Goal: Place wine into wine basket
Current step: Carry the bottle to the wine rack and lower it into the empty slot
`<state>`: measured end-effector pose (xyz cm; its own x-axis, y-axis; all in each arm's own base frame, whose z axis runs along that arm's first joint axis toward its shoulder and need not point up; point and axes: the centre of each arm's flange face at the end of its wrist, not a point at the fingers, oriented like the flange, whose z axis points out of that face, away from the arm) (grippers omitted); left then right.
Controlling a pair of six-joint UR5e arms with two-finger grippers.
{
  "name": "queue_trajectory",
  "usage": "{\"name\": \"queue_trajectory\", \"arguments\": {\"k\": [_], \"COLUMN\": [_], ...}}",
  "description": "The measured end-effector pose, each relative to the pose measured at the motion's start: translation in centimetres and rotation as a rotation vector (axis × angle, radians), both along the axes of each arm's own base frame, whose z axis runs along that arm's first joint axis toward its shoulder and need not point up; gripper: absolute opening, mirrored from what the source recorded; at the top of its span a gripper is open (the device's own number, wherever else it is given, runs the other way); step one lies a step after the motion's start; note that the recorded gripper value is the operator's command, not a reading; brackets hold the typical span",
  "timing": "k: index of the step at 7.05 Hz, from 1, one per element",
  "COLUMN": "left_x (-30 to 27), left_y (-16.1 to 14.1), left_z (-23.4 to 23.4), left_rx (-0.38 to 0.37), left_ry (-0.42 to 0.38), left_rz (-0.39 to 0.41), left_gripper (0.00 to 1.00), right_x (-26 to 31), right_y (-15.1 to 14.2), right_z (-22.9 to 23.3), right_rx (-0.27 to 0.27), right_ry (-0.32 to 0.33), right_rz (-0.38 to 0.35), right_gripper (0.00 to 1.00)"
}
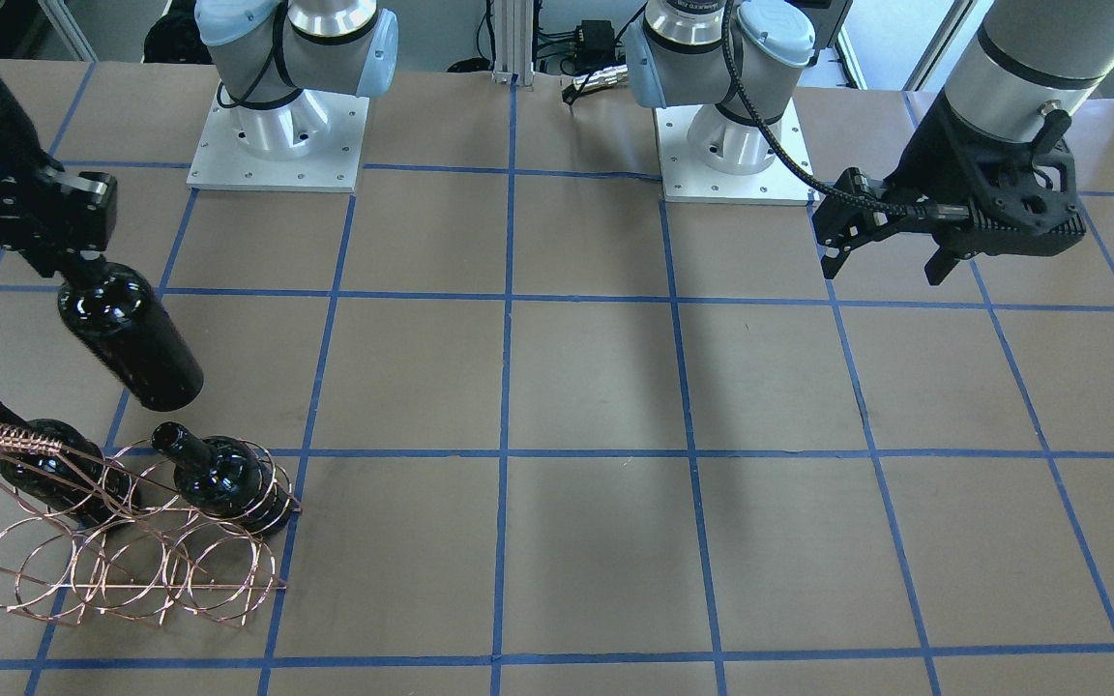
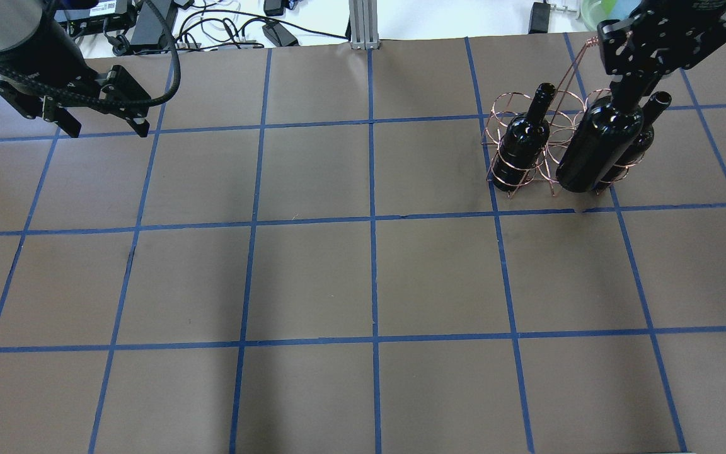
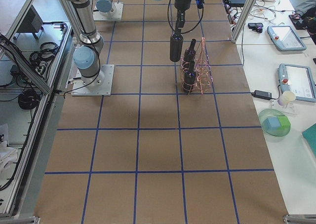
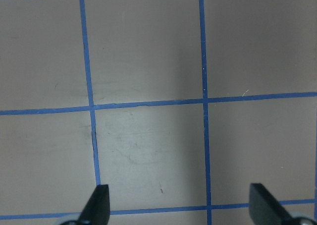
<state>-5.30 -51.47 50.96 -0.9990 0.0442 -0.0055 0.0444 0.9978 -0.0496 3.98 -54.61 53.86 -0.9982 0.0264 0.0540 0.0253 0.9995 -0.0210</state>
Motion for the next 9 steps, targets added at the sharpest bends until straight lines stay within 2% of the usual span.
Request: {"name": "queue_trajectory", "arguments": {"k": [2,4,7,9], "left_x": [0.0,0.1,-0.2,-2.3], "left_y": [0.0,0.0,0.1,0.4], "left_z": [0.0,0.0,0.1,0.2], "left_rx": [0.0,0.0,-0.001,-0.005], "left_ry": [-0.002,-0.002,0.001,-0.001], "left_rz": [0.0,0.001,0.009,-0.025], "left_gripper": [1.0,1.0,1.0,1.0], "right_x": [-1.6,-2.1,-2.1,-2.2], "right_y": [-3.1,-5.5,-6.5,-6.7], "right_z": [0.5,-0.6,-3.1,-4.9], "right_rx": [-0.056,-0.069,-0.04,-0.03], "right_ry": [-0.001,-0.004,-0.029,-0.024], "right_rz": [-0.012,-0.012,-0.007,-0.001], "right_gripper": [0.28,0.28,0.26,0.26]}}
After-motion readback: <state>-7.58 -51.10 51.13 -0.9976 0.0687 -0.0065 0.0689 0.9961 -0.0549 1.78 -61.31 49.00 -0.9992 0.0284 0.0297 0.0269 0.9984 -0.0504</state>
